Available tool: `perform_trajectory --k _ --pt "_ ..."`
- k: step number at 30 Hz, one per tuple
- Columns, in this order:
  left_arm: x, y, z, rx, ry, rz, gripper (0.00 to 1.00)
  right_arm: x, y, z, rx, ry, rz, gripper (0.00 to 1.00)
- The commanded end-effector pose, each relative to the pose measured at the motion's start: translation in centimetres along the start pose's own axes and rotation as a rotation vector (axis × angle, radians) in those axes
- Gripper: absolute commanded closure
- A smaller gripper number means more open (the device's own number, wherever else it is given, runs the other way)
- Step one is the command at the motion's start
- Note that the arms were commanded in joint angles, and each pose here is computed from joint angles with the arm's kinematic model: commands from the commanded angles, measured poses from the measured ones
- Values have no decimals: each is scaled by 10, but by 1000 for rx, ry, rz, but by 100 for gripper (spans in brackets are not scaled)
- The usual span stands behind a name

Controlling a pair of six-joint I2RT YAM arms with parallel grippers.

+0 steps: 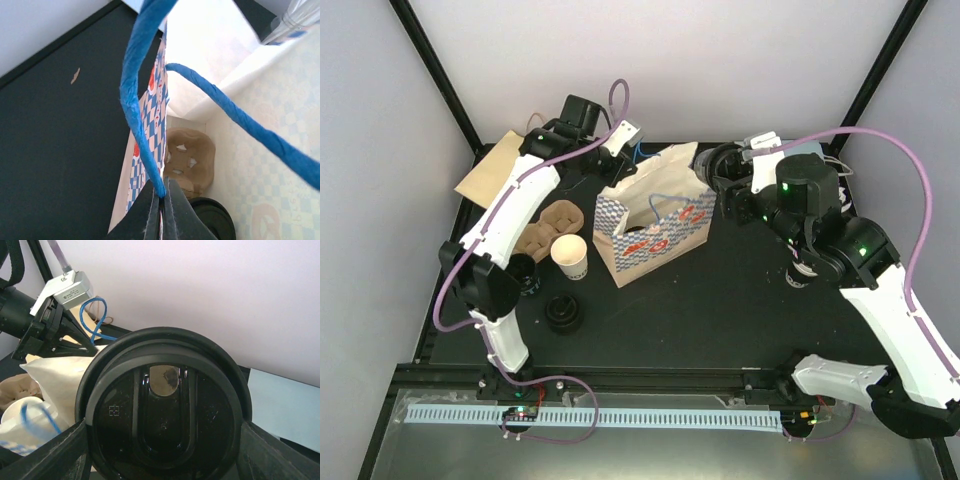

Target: Pack the takeout coffee

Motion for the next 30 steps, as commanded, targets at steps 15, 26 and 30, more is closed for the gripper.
perform_trajectory --k 15,26,30 --pt "9 -58 50 44 -169 -195 98 -28 54 2 336 42 81 37" --pt "-2 -85 62 3 -215 -267 98 -76 95 -36 212 166 271 36" --pt "-4 -94 71 -6 -247 -296 98 -83 102 -41 241 186 292 36"
Point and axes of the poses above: each gripper's point midway between its finger pads, its own z axis back along the fingers, its own y axis along the line the jaws close on, x = y × z, the point moved 3 cm from there along z, back along the fingers, and after that the axes turned 12 degrees about z, right-handed, at the moved point
